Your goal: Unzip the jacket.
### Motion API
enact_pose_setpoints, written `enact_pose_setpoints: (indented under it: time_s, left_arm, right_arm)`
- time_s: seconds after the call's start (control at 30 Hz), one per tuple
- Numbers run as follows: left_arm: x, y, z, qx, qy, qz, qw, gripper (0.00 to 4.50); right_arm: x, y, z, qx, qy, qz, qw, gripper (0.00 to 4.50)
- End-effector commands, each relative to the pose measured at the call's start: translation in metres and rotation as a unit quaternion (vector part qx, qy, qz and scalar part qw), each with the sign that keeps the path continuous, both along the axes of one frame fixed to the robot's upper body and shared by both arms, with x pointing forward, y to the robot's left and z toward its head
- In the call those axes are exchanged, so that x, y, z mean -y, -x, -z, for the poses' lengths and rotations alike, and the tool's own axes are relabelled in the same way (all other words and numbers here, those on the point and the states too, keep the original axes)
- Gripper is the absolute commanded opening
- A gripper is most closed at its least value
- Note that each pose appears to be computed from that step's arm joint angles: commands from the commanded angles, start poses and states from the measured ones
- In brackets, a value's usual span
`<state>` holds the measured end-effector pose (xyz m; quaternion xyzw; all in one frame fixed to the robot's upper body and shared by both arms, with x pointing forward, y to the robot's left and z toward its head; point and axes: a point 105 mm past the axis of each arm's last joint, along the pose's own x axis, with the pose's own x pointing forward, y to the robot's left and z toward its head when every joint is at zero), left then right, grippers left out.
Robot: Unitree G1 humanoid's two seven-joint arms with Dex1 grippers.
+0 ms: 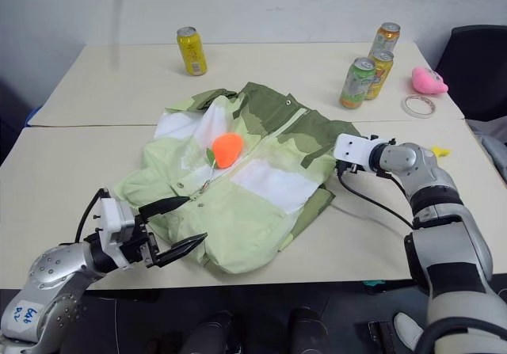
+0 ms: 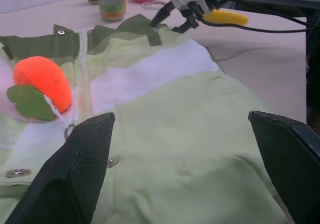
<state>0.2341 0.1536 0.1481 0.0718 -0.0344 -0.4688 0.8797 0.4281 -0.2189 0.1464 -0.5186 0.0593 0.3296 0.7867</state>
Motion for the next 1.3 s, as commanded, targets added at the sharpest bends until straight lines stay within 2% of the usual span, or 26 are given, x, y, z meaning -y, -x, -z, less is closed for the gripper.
enact_pose_setpoints:
  time_s: [0.03, 0.1, 0.23, 0.4, 0.53, 0.63, 0.7, 0.8, 0.9, 0.97, 1.0, 1.03, 1.07, 1.13, 1.17, 1.23, 1.3]
  left_arm:
    - [0.0, 0.0, -0.005, 0.013, 0.01, -0.005, 1.0, 4.5]
    - [0.0, -0.001, -0.006, 0.015, 0.011, -0.005, 1.0, 4.5]
    - [-0.002, -0.005, -0.007, 0.017, 0.012, -0.006, 1.0, 4.5]
    - [-0.008, -0.006, -0.004, 0.011, 0.003, -0.007, 1.0, 4.5]
    - [-0.009, -0.006, -0.002, 0.0, 0.001, -0.002, 1.0, 4.5]
    - [-0.01, -0.008, 0.003, -0.012, -0.005, 0.009, 1.0, 4.5]
    - [-0.012, -0.01, 0.005, -0.016, -0.008, 0.013, 1.0, 4.5]
    - [-0.015, -0.013, 0.005, -0.016, -0.013, 0.013, 1.0, 4.5]
    - [-0.018, -0.016, 0.003, -0.014, -0.015, 0.01, 1.0, 4.5]
    - [-0.019, -0.018, 0.005, -0.015, -0.014, 0.009, 1.0, 4.5]
    - [-0.019, -0.019, 0.006, -0.016, -0.014, 0.009, 1.0, 4.5]
    - [-0.018, -0.019, 0.007, -0.022, -0.01, 0.015, 1.0, 4.5]
    - [-0.017, -0.019, 0.009, -0.03, -0.007, 0.022, 0.999, 4.5]
    - [-0.015, -0.019, 0.011, -0.041, -0.005, 0.032, 0.999, 4.5]
    - [-0.015, -0.018, 0.011, -0.045, -0.004, 0.038, 0.998, 4.5]
    - [-0.015, -0.018, 0.01, -0.048, 0.0, 0.043, 0.998, 4.5]
    - [-0.017, -0.018, 0.008, -0.047, 0.001, 0.042, 0.998, 4.5]
  right_arm:
    - [0.018, 0.002, 0.0, 0.018, -0.004, 0.03, 0.999, 0.68]
    - [0.026, 0.005, 0.004, 0.019, 0.005, 0.039, 0.999, 0.02]
    - [0.05, 0.018, 0.012, -0.027, 0.032, 0.051, 0.998, 0.02]
    - [0.094, 0.058, 0.02, -0.141, 0.038, 0.083, 0.986, 0.02]
    - [0.095, 0.119, 0.031, -0.249, 0.029, 0.062, 0.966, 0.02]
    - [0.063, 0.173, 0.041, -0.323, 0.001, 0.032, 0.946, 0.02]
    - [0.045, 0.198, 0.044, -0.354, -0.029, 0.037, 0.934, 0.02]
    - [0.034, 0.215, 0.047, -0.362, -0.065, 0.071, 0.927, 0.02]
    - [0.036, 0.227, 0.053, -0.338, -0.063, 0.1, 0.934, 0.02]
    - [0.04, 0.214, 0.047, -0.256, -0.088, 0.103, 0.957, 0.02]
    - [0.037, 0.21, 0.043, -0.227, -0.124, 0.092, 0.962, 0.02]
    - [0.034, 0.212, 0.043, -0.236, -0.164, 0.079, 0.955, 0.02]
    - [0.031, 0.217, 0.042, -0.254, -0.206, 0.06, 0.943, 0.4]
    - [0.031, 0.22, 0.038, -0.264, -0.265, 0.06, 0.925, 0.85]
    - [0.035, 0.221, 0.031, -0.266, -0.283, 0.065, 0.919, 1.17]
    - [0.027, 0.234, 0.01, -0.286, -0.336, 0.016, 0.897, 1.79]
    - [0.027, 0.242, -0.004, -0.285, -0.357, 0.0, 0.89, 2.4]
